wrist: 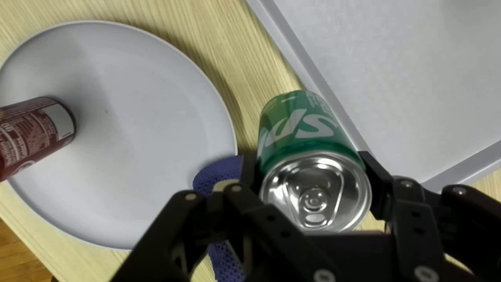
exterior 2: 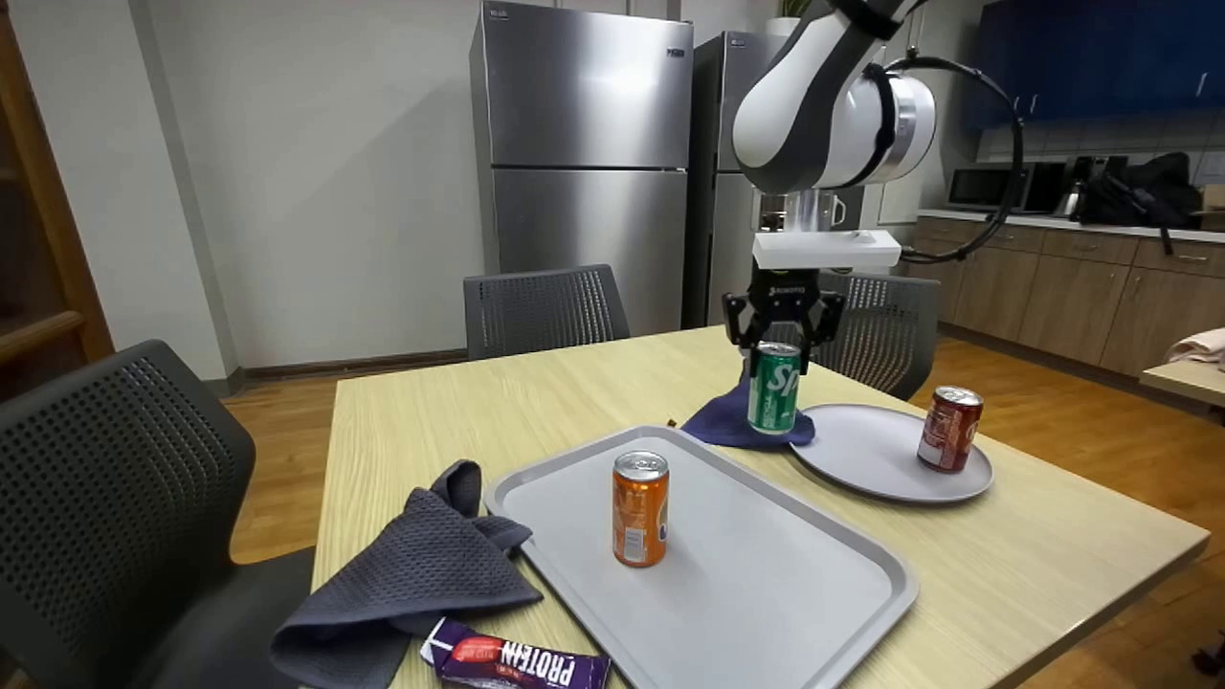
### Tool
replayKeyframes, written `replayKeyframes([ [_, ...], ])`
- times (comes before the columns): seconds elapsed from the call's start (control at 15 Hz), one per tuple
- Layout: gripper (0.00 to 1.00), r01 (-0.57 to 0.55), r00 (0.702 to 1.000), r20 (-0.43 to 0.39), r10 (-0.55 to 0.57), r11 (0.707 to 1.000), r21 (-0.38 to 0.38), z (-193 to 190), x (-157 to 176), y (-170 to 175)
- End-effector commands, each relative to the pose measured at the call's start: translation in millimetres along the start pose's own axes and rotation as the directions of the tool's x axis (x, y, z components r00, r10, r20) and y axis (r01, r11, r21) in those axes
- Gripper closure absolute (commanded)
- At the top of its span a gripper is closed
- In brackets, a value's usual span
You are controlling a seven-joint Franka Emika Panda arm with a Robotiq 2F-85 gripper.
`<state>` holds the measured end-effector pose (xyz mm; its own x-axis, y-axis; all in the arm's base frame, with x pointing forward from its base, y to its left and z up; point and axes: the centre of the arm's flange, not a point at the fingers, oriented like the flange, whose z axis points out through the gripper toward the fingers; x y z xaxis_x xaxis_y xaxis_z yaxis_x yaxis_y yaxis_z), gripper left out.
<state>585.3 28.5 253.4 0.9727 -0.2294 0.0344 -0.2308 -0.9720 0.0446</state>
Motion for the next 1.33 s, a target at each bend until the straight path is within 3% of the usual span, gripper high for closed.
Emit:
replayKeyframes([
  [0.0,0.61,0.003,1.0,-0.015,-0.003,1.0,-0.02,-16.9,-27.1,-25.4],
  [0.47,0.61,-0.024,0.999,0.023,0.024,0.999,-0.022,-2.3,-40.7,-69.7],
  [1.27,0.61,-0.131,0.987,0.084,0.134,0.99,-0.043,41.0,-36.1,-88.7],
])
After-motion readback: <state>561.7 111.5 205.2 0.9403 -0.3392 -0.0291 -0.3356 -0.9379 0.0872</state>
